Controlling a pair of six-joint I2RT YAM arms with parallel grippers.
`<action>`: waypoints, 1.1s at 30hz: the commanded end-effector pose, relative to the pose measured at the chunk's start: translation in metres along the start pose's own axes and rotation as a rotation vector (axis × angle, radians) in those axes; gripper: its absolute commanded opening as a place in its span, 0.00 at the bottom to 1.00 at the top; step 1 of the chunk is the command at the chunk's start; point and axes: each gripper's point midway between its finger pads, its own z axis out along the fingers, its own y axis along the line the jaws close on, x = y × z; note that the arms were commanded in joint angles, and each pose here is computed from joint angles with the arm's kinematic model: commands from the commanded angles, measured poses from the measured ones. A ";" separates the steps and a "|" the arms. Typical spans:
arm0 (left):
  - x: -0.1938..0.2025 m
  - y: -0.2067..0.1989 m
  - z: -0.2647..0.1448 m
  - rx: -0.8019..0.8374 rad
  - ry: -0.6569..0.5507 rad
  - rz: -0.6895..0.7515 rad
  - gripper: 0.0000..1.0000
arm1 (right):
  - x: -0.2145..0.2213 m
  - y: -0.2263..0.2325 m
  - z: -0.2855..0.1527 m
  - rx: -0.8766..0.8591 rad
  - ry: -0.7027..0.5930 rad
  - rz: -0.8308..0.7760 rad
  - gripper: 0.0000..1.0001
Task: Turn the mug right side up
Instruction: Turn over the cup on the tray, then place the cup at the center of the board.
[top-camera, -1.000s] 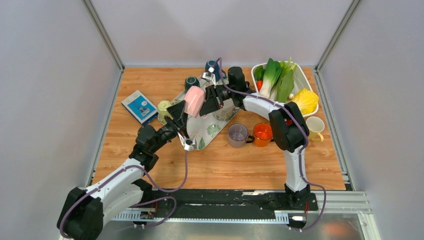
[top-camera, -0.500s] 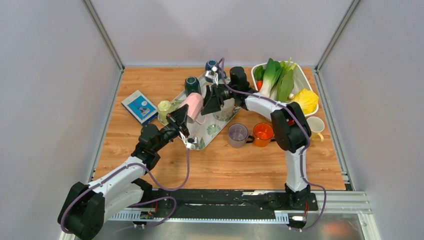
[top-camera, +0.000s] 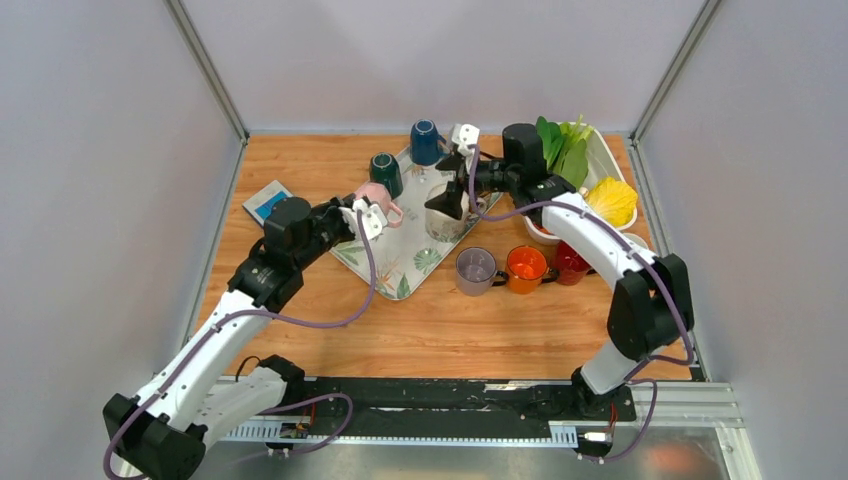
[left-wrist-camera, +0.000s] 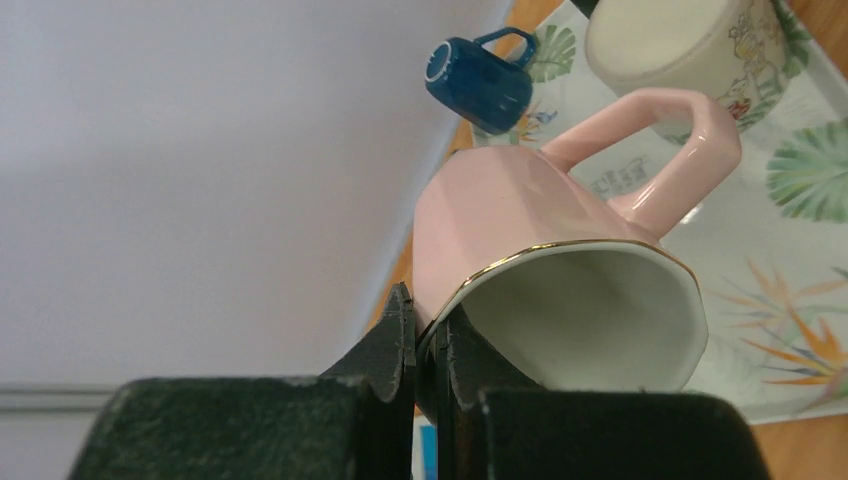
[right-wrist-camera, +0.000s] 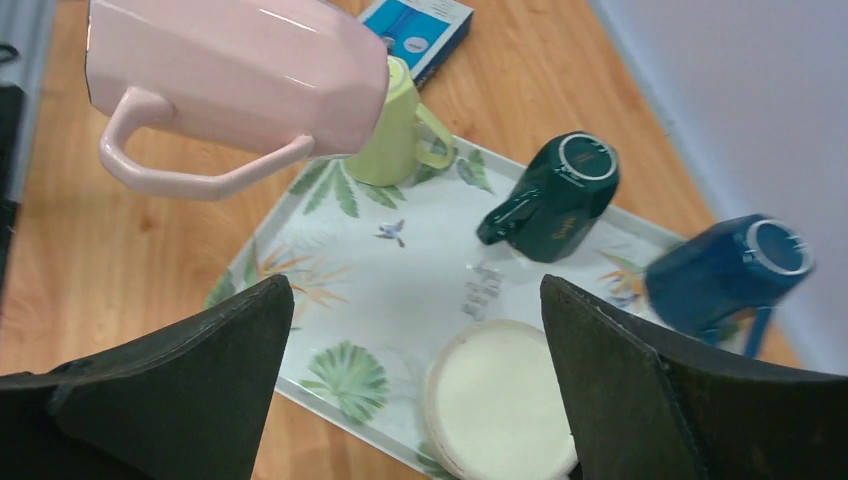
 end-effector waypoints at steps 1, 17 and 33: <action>0.006 -0.028 -0.006 0.113 0.105 -0.328 0.00 | 0.000 -0.003 -0.021 0.069 0.060 -0.286 1.00; 0.020 -0.063 0.036 0.230 0.340 -0.741 0.00 | 0.053 0.057 0.007 -0.129 0.260 -0.579 0.82; 0.022 -0.062 0.046 0.222 0.310 -0.803 0.00 | 0.078 0.065 0.072 -0.285 0.417 -0.624 0.29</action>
